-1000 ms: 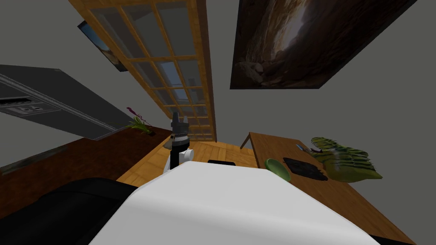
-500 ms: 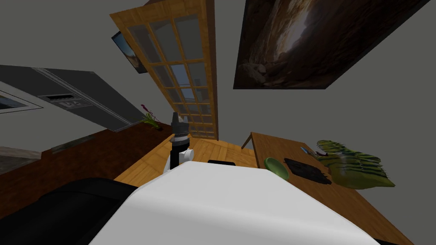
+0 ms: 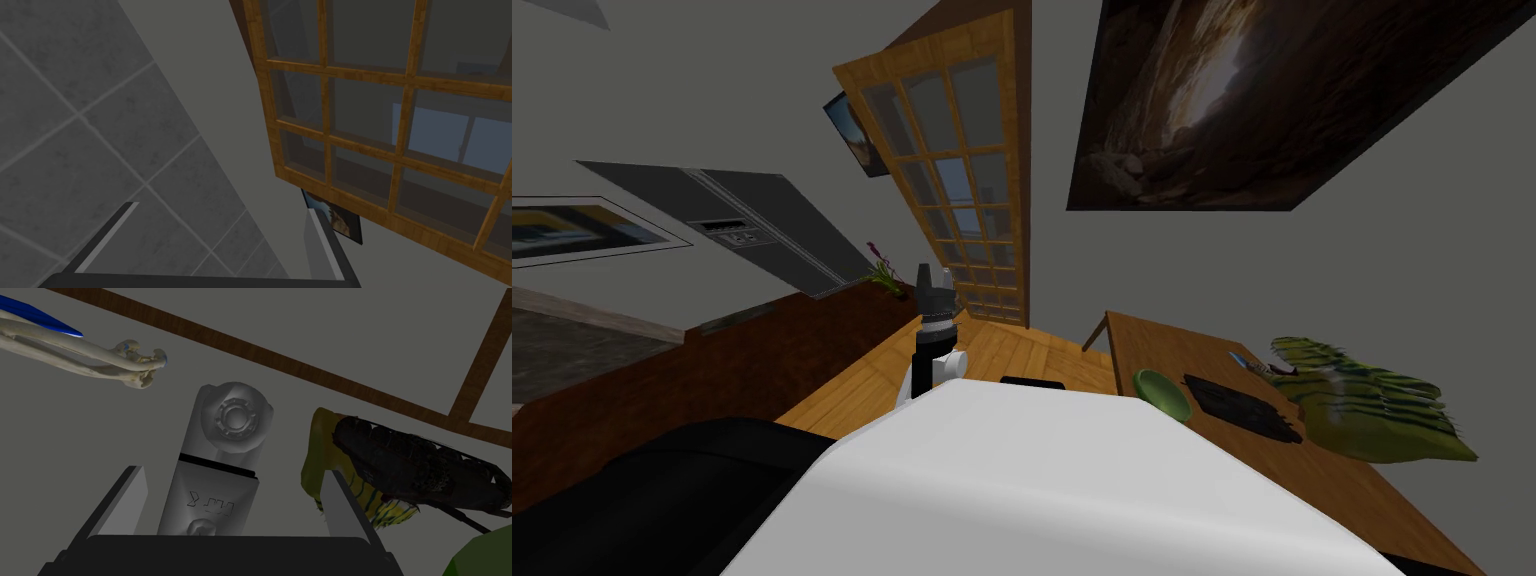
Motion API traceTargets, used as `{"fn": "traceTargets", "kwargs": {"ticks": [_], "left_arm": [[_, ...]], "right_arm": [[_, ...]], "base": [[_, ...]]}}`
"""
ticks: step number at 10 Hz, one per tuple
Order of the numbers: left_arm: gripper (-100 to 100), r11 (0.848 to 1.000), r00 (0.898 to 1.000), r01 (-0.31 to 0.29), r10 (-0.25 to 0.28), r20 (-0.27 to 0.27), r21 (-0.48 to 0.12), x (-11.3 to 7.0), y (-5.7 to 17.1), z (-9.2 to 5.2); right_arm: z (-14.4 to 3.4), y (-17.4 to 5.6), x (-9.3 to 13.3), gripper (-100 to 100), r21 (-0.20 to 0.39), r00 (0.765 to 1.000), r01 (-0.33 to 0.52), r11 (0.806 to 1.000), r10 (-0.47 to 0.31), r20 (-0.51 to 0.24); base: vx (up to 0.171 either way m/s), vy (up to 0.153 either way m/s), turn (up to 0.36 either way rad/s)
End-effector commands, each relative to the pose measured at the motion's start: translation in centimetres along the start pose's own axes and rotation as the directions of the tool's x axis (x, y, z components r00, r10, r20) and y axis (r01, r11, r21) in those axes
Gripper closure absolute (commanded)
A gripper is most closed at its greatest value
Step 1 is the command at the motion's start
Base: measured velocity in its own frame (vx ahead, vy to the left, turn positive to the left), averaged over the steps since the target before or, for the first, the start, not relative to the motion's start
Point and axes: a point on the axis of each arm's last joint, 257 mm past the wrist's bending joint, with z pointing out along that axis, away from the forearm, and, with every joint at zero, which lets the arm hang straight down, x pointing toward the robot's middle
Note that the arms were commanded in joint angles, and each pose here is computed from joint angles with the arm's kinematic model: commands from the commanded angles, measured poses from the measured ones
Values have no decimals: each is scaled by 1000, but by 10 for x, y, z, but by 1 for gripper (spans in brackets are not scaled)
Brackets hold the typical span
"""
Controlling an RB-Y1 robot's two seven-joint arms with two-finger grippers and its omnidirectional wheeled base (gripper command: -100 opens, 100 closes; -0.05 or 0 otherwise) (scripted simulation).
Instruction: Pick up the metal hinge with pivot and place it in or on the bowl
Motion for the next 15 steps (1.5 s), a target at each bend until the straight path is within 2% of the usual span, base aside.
{"fn": "traceTargets", "kwargs": {"ticks": [1,5,15], "left_arm": [[0,1000,1000,0,0,0,0,0,0,0],[0,1000,1000,0,0,0,0,0,0,0],[0,1000,1000,0,0,0,0,0,0,0]], "right_arm": [[-1,-1,1,-100,6,1000,-3,1000,3,-6],[-8,0,0,-100,66,1000,-15,998,16,-19],[-13,-4,5,-100,61,1000,-21,998,22,-16]], "base": [[5,-6,-18],[-43,48,146],[5,-6,-17]]}}
